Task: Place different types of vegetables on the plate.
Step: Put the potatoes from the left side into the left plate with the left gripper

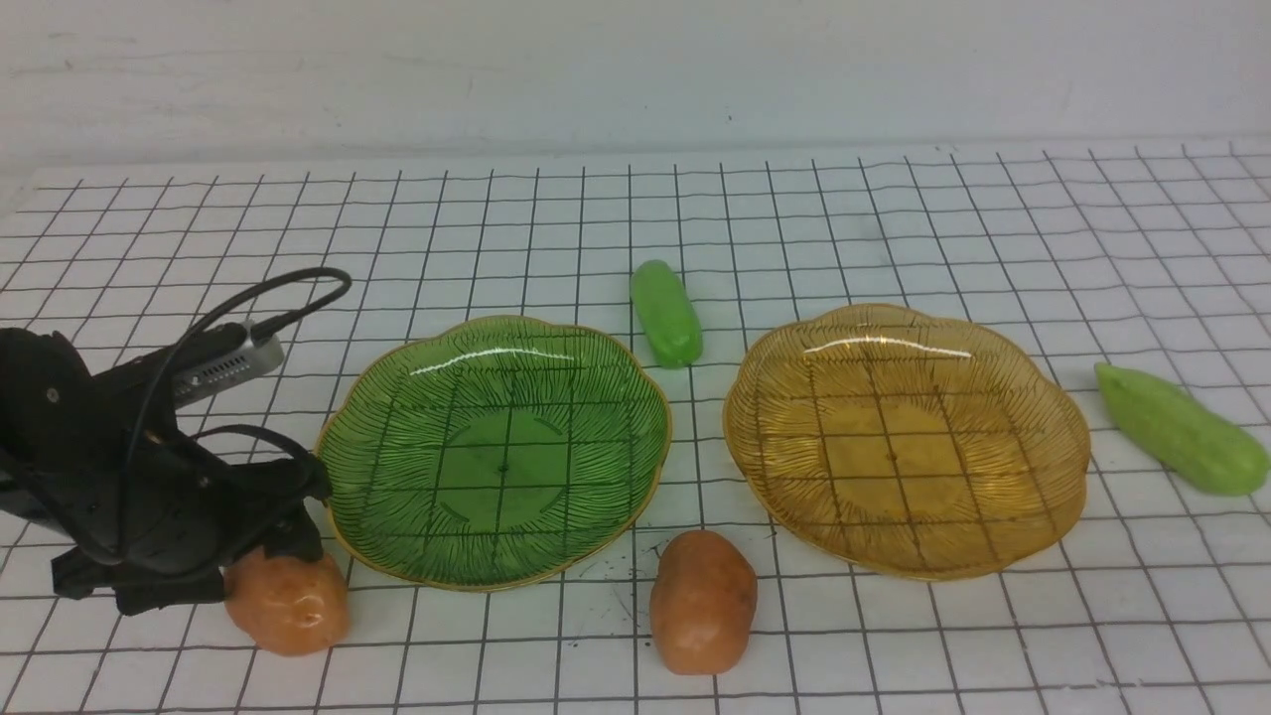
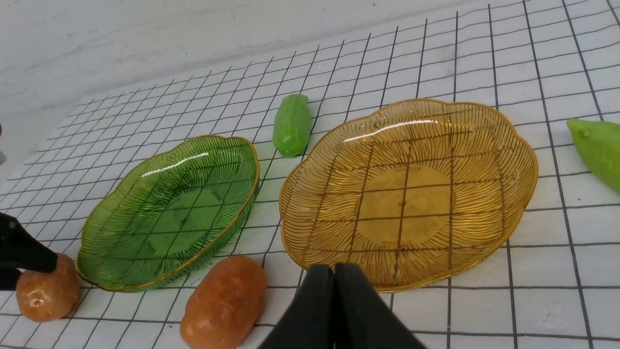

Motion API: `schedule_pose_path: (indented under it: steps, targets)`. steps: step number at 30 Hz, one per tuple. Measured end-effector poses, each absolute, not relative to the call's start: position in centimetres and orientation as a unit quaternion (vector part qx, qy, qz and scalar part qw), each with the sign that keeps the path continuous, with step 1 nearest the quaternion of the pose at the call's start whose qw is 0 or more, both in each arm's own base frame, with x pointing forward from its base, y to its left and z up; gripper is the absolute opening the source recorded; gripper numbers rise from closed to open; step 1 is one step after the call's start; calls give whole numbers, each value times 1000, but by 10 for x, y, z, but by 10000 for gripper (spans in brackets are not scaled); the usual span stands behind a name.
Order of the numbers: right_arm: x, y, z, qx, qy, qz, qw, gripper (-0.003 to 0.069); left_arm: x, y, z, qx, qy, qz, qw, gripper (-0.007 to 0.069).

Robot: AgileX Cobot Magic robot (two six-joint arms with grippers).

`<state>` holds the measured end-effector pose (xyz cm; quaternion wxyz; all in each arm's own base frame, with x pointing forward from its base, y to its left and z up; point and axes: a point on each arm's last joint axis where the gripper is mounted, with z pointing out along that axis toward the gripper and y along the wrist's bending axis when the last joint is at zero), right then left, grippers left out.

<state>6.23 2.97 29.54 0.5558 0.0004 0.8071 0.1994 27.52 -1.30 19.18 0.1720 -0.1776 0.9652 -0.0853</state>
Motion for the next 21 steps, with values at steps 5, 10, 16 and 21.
schedule_pose_path:
  steps: [5,10,16,21]
  targets:
    - [63,30,297,9,800,211,561,-14,277,-12,191,-170,968,-78,170,373]
    - [64,33,305,16,796,239,556,-14,273,-10,193,-151,974,-60,159,373]
    - [72,35,310,17,806,246,539,-14,252,-12,232,-109,970,-58,208,373]
    - [76,35,307,17,815,248,524,-14,249,-35,264,-29,958,-97,269,373]
